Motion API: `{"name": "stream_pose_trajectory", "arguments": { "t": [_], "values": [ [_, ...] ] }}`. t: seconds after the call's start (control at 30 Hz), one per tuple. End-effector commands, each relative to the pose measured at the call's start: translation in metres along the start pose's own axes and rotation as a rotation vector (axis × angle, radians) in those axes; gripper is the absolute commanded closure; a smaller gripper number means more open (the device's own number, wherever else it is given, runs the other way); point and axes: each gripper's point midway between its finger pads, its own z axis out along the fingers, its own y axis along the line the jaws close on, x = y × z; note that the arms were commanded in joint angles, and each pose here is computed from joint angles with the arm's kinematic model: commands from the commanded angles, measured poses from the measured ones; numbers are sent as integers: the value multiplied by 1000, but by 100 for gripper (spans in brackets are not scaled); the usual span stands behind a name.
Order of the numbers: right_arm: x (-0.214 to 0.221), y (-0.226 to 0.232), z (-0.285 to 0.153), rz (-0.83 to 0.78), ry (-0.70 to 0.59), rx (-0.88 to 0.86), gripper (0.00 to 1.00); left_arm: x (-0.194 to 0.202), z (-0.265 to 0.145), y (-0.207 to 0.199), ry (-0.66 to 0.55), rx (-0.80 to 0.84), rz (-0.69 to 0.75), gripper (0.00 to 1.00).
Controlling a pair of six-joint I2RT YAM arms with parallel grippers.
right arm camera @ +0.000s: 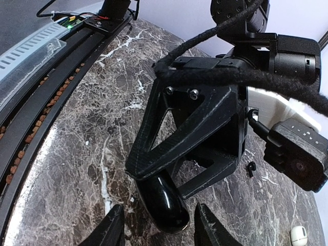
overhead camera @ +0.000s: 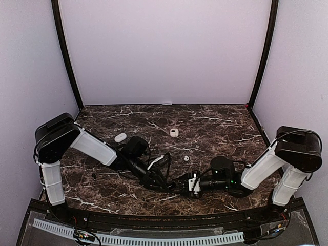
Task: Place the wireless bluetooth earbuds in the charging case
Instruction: Pass from the left arm to the right
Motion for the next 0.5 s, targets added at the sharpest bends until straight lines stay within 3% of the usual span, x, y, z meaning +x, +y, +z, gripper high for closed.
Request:
{"name": "stream_pose_trajectory", "arguments": {
  "t": [0.0, 0.47],
  "values": [
    [-11, 1, 4, -29, -47, 5, 55, -2, 5, -7, 19, 39, 17, 64],
    [-4, 7, 12, -16, -10, -34, 68, 3, 10, -6, 43, 45, 12, 63]
  ]
}}
